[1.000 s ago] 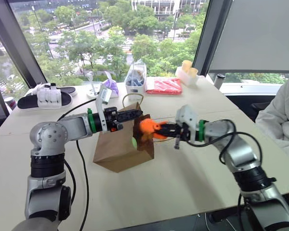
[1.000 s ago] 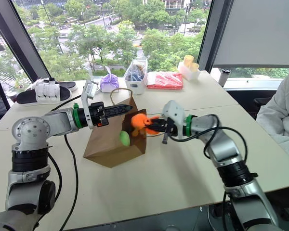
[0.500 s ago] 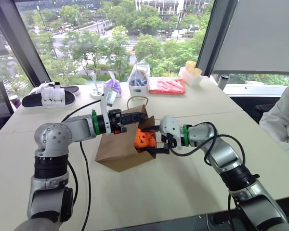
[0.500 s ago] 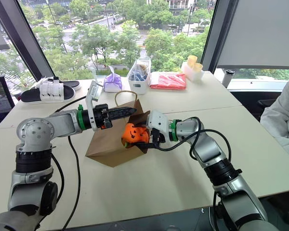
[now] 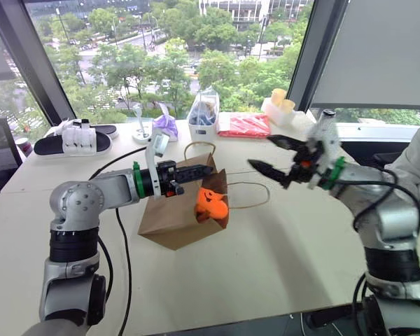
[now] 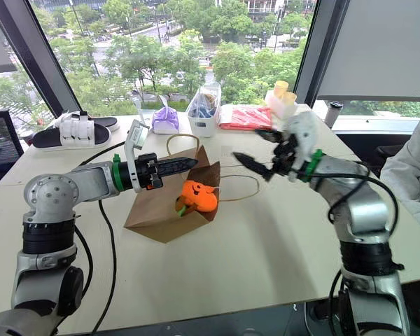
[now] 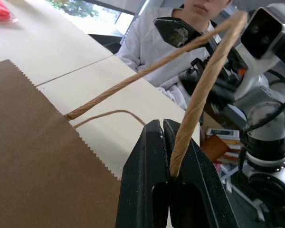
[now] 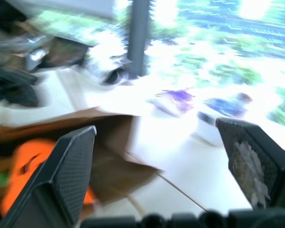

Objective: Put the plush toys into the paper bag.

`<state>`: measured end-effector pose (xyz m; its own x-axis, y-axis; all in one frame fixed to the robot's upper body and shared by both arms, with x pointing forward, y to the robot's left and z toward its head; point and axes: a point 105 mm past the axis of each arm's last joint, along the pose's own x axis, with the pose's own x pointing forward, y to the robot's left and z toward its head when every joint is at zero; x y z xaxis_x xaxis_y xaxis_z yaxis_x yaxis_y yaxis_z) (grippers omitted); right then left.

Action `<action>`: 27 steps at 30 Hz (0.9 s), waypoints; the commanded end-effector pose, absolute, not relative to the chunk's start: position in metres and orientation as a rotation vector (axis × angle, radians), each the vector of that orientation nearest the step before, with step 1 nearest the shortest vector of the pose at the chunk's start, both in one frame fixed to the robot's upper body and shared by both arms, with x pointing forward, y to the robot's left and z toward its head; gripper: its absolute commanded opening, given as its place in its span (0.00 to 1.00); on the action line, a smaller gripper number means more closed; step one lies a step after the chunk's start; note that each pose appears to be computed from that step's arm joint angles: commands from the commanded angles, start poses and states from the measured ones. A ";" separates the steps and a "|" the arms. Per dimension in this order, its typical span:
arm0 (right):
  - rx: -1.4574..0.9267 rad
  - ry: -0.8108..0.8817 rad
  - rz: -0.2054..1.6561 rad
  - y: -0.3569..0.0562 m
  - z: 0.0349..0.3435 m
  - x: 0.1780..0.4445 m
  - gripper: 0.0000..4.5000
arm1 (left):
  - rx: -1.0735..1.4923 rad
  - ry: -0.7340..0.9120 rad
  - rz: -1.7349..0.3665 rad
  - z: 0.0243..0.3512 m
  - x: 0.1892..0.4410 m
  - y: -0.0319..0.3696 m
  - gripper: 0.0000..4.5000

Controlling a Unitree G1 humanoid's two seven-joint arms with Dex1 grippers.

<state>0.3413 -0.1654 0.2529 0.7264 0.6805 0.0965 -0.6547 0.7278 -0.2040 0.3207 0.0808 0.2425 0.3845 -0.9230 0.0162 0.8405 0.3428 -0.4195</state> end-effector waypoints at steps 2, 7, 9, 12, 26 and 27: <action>0.245 -0.056 0.582 -0.185 0.222 0.336 0.98 | -0.383 0.179 -1.178 0.254 0.316 0.084 0.00; 0.391 0.056 0.491 -0.182 0.180 0.327 0.98 | -0.391 0.170 -1.172 0.253 0.316 0.084 0.00; 0.458 0.082 0.464 -0.180 0.169 0.326 0.98 | -0.399 0.166 -1.168 0.252 0.315 0.083 0.00; 0.535 0.107 0.441 -0.178 0.160 0.327 0.98 | -0.404 0.167 -1.169 0.250 0.313 0.082 0.00; 0.699 0.064 0.524 -0.160 0.179 0.329 0.34 | -0.408 0.173 -1.164 0.248 0.313 0.082 0.00; 0.705 0.070 0.523 -0.160 0.179 0.329 0.23 | -0.408 0.173 -1.164 0.248 0.313 0.082 0.00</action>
